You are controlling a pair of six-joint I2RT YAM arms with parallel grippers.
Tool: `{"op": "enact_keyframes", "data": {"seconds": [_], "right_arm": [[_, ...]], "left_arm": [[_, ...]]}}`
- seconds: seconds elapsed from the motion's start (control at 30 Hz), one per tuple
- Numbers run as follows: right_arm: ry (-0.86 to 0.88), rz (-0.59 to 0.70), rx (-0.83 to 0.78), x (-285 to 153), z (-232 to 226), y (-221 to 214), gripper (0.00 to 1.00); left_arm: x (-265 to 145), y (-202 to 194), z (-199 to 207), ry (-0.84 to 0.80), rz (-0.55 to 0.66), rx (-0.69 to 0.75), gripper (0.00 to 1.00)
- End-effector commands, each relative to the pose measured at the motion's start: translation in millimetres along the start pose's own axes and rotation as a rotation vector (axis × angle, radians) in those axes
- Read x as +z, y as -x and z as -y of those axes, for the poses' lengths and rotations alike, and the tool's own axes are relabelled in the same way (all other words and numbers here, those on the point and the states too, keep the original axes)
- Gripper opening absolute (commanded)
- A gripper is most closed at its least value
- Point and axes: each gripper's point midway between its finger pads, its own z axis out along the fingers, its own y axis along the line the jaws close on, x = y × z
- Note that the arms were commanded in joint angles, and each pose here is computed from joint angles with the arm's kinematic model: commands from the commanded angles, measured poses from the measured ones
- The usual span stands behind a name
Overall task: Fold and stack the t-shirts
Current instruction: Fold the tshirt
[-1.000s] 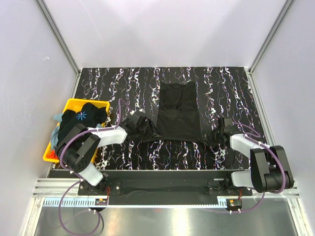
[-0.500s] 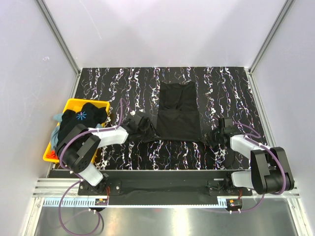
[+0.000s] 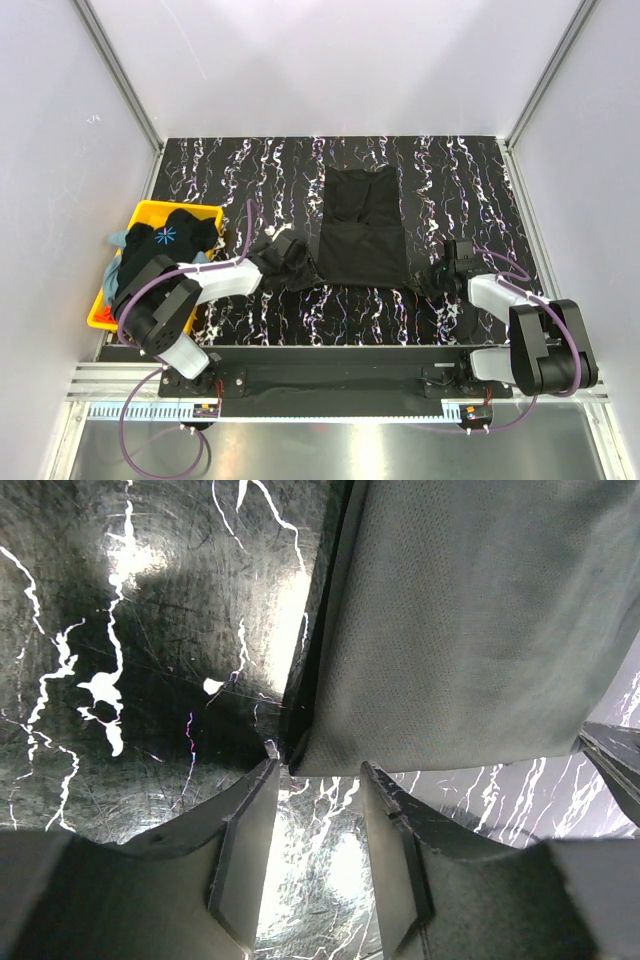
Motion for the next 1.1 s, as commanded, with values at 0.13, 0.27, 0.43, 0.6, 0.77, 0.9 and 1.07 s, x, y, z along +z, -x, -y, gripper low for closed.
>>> {"op": "enact_keyframes", "data": {"seconds": [0.13, 0.27, 0.43, 0.6, 0.77, 0.9, 1.07], "right_arm": [[0.052, 0.026, -0.023, -6, -10, 2, 0.00], [0.058, 0.029, -0.029, -7, -11, 2, 0.00], [0.085, 0.022, -0.088, -13, -20, 1, 0.00], [0.084, 0.049, -0.172, -30, -25, 4, 0.00], [0.100, 0.096, -0.250, -63, -26, 3, 0.00], [0.109, 0.127, -0.277, -86, -28, 2, 0.00], [0.160, 0.147, -0.277, -108, -28, -5, 0.00]], "left_arm": [[8, -14, -22, 0.105, -0.025, 0.009, 0.40], [9, -14, -20, 0.104, -0.026, 0.001, 0.26], [4, -14, -17, 0.100, -0.030, 0.005, 0.00], [-19, -8, 1, 0.072, 0.007, 0.055, 0.00], [-51, -14, 26, 0.006, 0.030, 0.100, 0.00], [-72, -18, 39, -0.047, 0.050, 0.105, 0.00], [-92, -14, 55, -0.095, 0.073, 0.117, 0.00]]}}
